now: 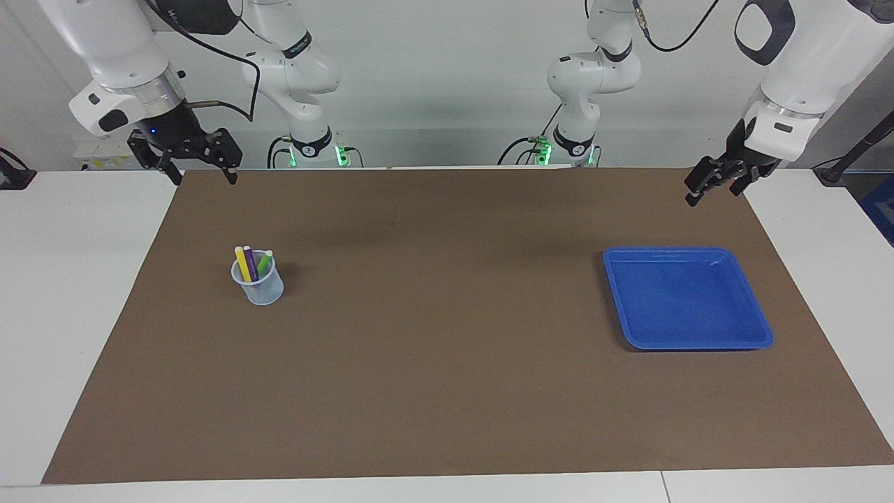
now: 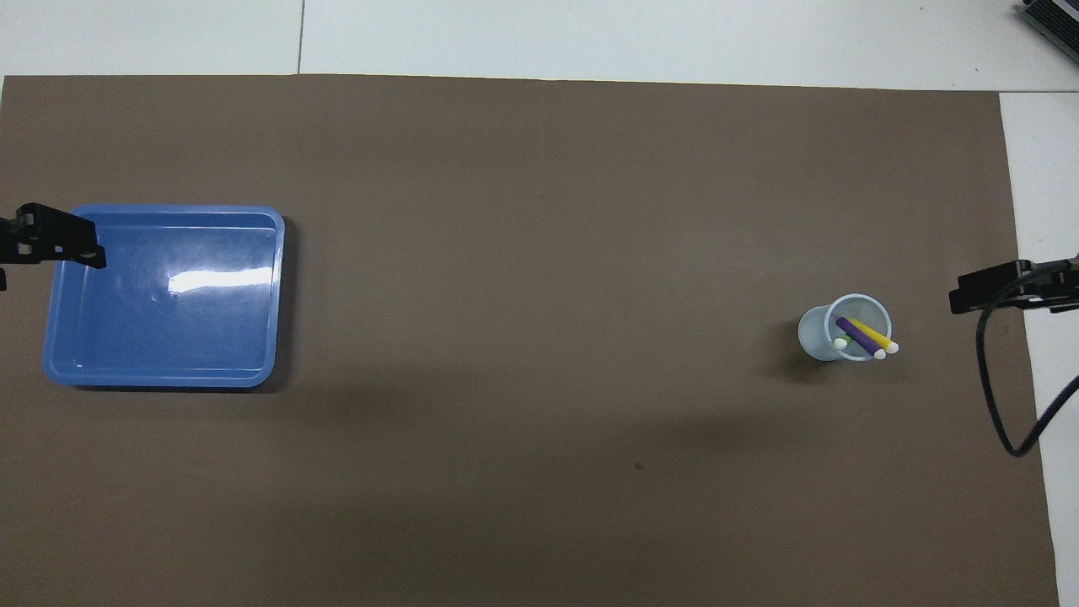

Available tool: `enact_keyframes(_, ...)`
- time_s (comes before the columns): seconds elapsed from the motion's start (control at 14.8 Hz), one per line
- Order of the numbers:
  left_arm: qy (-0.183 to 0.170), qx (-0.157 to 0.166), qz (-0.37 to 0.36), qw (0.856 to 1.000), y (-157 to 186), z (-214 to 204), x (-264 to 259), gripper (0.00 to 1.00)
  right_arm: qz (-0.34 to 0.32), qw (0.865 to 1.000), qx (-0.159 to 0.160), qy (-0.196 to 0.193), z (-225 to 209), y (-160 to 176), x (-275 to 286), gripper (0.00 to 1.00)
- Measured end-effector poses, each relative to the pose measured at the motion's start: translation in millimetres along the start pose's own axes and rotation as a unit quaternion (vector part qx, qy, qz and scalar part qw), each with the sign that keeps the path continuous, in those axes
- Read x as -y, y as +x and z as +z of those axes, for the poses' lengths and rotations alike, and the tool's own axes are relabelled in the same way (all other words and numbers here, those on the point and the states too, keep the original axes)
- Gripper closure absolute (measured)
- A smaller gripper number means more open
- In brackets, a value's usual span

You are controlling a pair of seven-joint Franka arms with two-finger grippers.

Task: Right arm passes pens to left for tray arrangement

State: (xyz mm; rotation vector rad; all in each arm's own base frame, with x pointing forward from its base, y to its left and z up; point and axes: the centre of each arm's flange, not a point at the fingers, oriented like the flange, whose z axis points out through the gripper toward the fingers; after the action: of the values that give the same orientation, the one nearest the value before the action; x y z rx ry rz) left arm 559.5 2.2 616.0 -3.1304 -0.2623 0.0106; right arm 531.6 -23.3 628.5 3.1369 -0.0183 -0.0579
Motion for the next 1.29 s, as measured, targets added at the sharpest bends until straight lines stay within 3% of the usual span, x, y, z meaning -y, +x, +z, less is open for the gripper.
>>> enact_keyframes(1.29, -0.011, 0.005, 0.0, 1.0, -1.7, 0.6, -2.6, 0.0, 0.0, 1.0, 0.001, -0.009, 0.5, 0.0, -1.2, 0.0)
